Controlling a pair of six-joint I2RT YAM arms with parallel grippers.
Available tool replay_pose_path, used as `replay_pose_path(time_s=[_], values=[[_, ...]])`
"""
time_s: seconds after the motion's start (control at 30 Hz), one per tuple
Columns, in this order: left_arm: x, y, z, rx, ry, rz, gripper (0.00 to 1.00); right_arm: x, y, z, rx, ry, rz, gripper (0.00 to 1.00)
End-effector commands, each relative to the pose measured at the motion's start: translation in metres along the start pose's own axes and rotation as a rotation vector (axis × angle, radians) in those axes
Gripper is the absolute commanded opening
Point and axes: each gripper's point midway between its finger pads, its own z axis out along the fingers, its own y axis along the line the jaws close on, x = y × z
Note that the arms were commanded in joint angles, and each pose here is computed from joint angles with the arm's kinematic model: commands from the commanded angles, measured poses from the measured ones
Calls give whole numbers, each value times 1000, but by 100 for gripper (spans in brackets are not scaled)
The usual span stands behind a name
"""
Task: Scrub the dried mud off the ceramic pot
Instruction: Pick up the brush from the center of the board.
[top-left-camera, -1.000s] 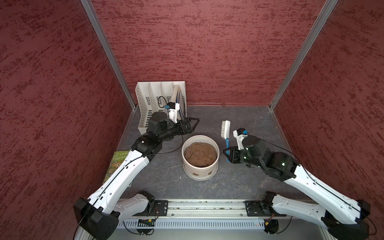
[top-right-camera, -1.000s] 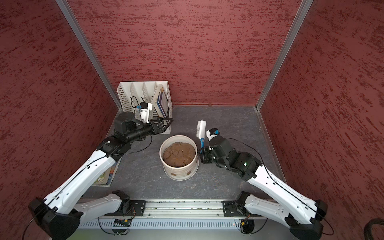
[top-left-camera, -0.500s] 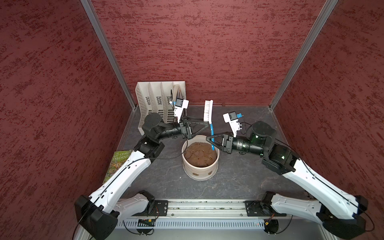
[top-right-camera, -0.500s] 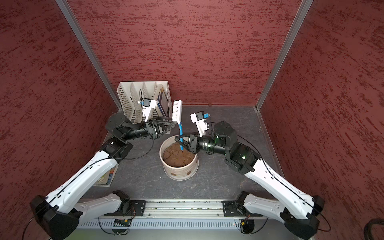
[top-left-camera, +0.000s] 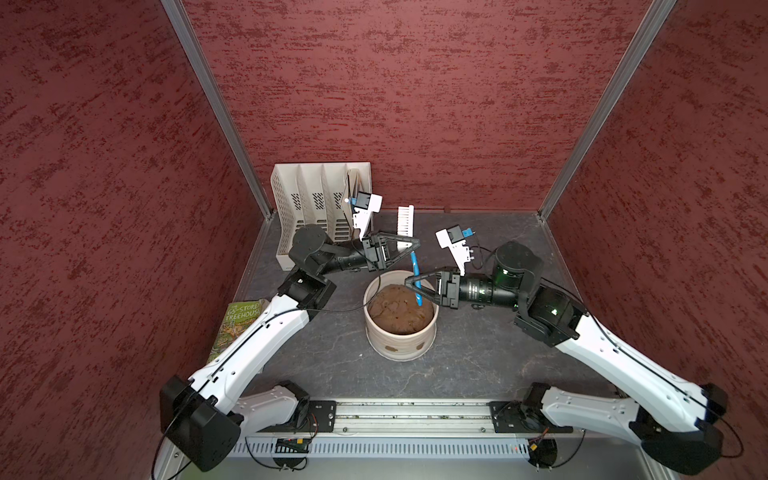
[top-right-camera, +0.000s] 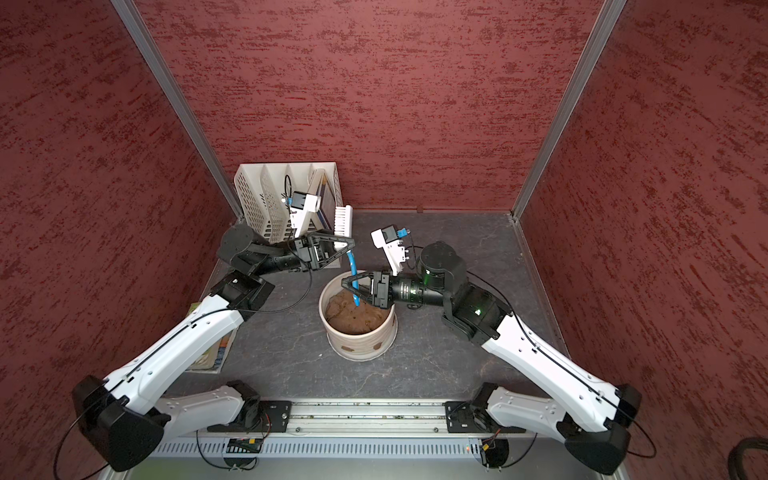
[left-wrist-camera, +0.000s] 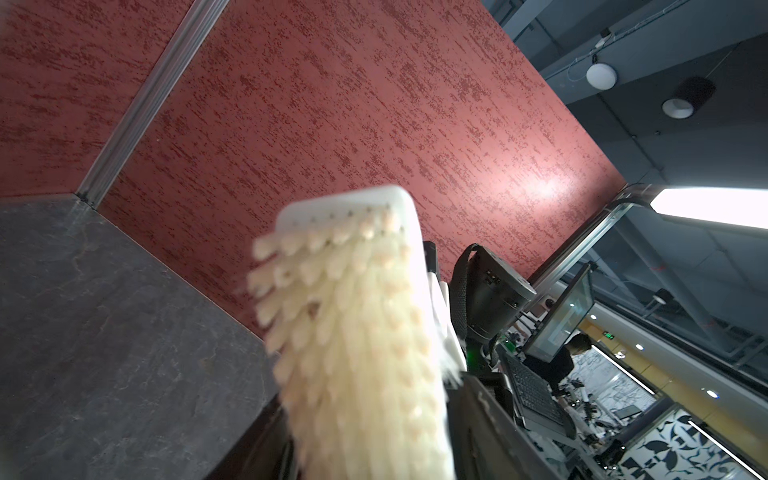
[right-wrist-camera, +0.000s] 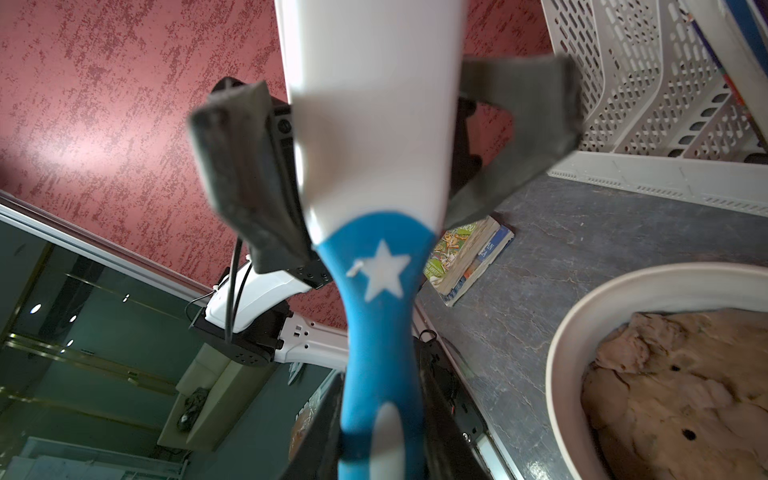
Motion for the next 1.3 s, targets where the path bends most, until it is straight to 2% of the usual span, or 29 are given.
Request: replay_pose_path(time_s=[0.0, 0.07, 0.17, 0.27, 0.3, 0.37, 0.4, 0.43, 0.5, 0.57, 0.67, 0.7, 0.77, 0.87, 0.93, 1.03, 1.13, 1.27], values=[[-12, -10, 4, 30, -27, 27, 56, -6, 8, -2, -35, -20, -17, 0], [-16, -14, 4, 50, -41, 45, 47, -5, 5, -1, -28, -20, -12, 0], [-17, -12, 3, 37, -57, 45, 28, -5, 4, 0, -25, -20, -9, 0], [-20, 5, 2, -50, -86, 26, 3, -5, -2, -1, 7, -24, -9, 0], [-20, 13, 0, -96, -96, 17, 0, -6, -6, -2, 38, -29, -11, 0], [-23, 33, -4, -209, -129, -2, 0, -10, -27, -9, 176, -69, -8, 31], [-25, 47, -9, -290, -154, -24, 0, -15, -43, -16, 293, -98, -11, 51], [-27, 65, -16, -391, -186, -56, 0, -18, -57, -24, 409, -115, -22, 66], [-20, 104, -35, -594, -218, -146, 0, -20, -88, -42, 672, -140, -64, 82], [-10, 129, -48, -695, -228, -239, 0, -22, -104, -54, 835, -176, -114, 90], [5, 150, -56, -711, -256, -386, 0, -17, -120, -46, 916, -128, -194, 90], [7, 152, -56, -699, -261, -416, 0, -13, -119, -36, 882, -92, -226, 89], [11, 153, -53, -678, -258, -462, 0, 2, -108, -8, 728, 13, -286, 83], [15, 153, -52, -672, -259, -515, 0, 11, -99, 17, 592, 88, -305, 72], [16, 151, -52, -663, -260, -527, 0, 13, -102, 29, 554, 119, -286, 68], [13, 144, -50, -642, -264, -520, 0, 13, -113, 41, 536, 146, -241, 56], [13, 140, -53, -649, -266, -511, 0, 9, -116, 45, 521, 133, -224, 48], [16, 144, -58, -674, -266, -498, 0, 7, -113, 43, 511, 114, -224, 45]])
